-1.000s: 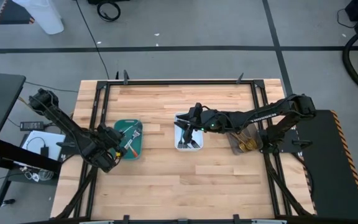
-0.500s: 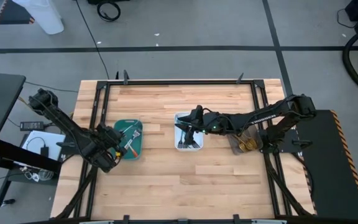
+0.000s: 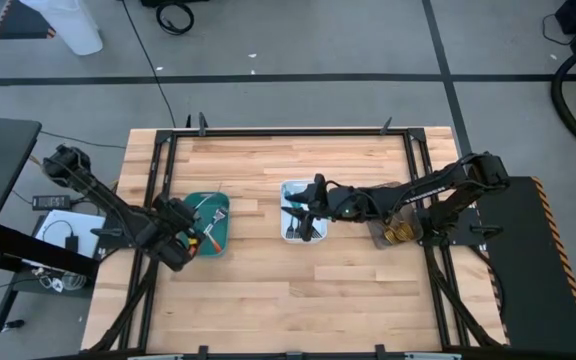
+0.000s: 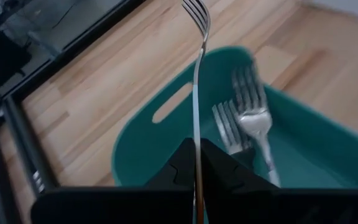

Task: Sort silverware by color (type)
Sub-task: Put the orange fork into the green bin

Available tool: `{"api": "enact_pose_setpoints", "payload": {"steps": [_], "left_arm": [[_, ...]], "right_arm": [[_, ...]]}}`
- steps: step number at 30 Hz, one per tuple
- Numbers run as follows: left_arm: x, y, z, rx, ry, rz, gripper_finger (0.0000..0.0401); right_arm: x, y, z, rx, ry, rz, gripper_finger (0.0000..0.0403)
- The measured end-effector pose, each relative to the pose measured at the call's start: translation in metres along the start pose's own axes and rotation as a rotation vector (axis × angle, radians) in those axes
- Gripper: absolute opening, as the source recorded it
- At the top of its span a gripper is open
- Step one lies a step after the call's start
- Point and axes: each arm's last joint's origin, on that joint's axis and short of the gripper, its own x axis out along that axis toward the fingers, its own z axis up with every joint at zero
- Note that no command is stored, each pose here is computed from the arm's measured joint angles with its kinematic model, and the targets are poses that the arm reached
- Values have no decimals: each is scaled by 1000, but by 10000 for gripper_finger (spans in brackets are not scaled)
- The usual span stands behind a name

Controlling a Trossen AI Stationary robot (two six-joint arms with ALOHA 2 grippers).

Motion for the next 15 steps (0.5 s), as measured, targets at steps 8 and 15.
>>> {"api": "enact_pose_setpoints", "payload": {"steps": [8,15], "left_arm": [[7,3,3,-35,84,50,16],[11,-1,5,-11,164,18,16]], "right_arm": [[0,0,0,-76,3,-1,153],[-1,1,-3,-104,20,-9,153]]}}
